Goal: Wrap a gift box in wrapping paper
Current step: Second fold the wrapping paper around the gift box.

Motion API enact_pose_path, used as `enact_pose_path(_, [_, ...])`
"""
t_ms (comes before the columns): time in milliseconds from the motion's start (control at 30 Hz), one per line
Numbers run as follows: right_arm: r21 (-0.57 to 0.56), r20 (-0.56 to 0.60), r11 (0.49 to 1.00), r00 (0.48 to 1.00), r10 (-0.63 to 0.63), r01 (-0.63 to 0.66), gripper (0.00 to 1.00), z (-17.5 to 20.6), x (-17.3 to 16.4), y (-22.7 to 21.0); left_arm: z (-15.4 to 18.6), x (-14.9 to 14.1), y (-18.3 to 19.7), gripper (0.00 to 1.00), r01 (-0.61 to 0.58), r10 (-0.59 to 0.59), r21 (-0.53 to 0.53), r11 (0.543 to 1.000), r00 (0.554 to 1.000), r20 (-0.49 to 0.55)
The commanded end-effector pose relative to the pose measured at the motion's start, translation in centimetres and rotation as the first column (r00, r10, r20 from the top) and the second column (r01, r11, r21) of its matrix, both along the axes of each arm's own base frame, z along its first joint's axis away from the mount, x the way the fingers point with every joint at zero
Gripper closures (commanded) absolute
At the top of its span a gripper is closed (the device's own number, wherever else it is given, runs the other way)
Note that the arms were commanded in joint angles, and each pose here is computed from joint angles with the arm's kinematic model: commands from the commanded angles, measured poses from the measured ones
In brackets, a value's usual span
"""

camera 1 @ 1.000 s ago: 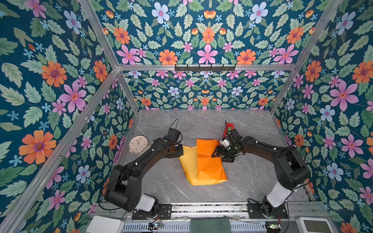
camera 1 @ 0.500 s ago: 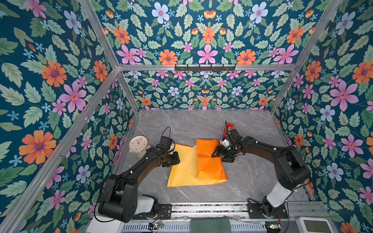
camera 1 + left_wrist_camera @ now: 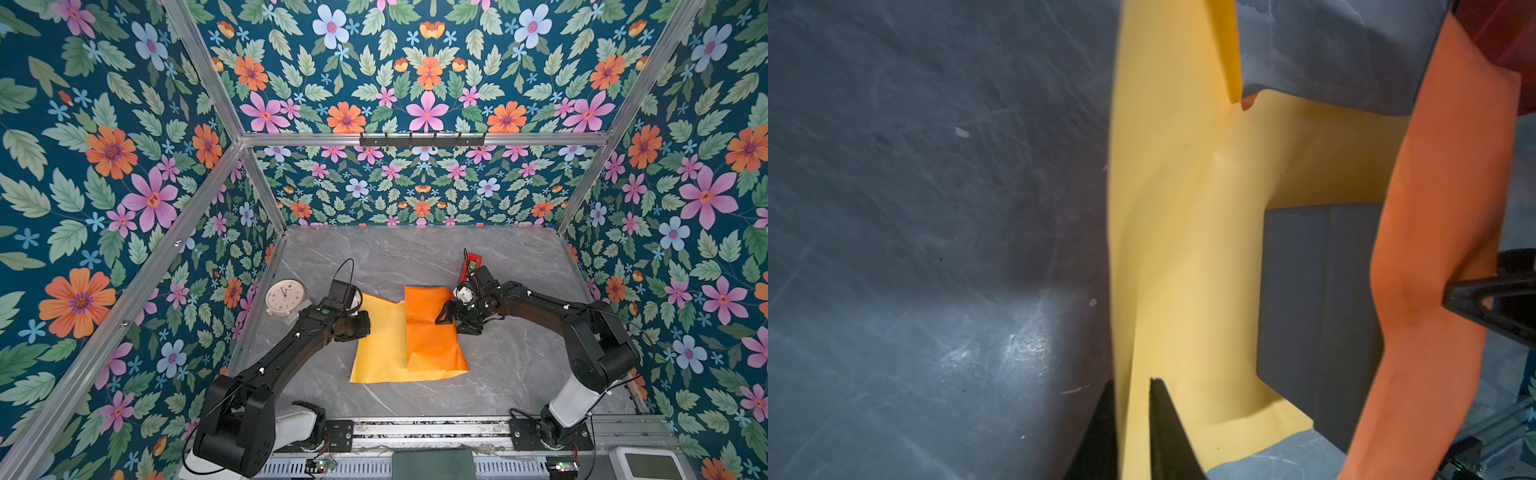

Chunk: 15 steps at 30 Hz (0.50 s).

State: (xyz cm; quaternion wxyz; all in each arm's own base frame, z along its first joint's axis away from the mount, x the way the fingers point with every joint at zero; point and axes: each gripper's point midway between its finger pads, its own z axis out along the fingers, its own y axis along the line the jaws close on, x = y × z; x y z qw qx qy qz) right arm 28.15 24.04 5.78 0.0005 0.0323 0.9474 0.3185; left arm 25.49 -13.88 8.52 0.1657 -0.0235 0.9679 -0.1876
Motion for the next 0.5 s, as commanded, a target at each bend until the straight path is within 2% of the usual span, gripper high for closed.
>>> enact_pose_path(0, [-0.18, -0.063, 0.984, 0.998, -0.02, 0.008, 0.15, -2.5, -1.8, -2.9, -0.6, -0.5, 0.3, 0.74, 0.012, -0.012, 0.026, 1.0, 1.0, -0.006])
enact_pose_path(100, [-0.181, -0.06, 0.983, 0.998, -0.018, 0.007, 0.15, -2.4, -1.9, -2.9, -1.0, -0.8, 0.7, 0.71, 0.016, -0.015, 0.049, 0.999, 1.0, -0.015])
enact_pose_path(267, [-0.18, -0.058, 0.984, 0.998, -0.023, 0.012, 0.15, -2.4, -1.9, -3.0, -1.5, -1.3, 1.2, 0.72, 0.015, -0.013, 0.068, 0.998, 1.0, -0.02])
enact_pose_path(467, [-0.179, -0.058, 0.984, 0.998, -0.023, 0.013, 0.15, -2.3, -2.0, -3.0, -0.8, -1.0, 0.9, 0.85, 0.008, -0.008, 0.051, 0.999, 1.0, -0.008])
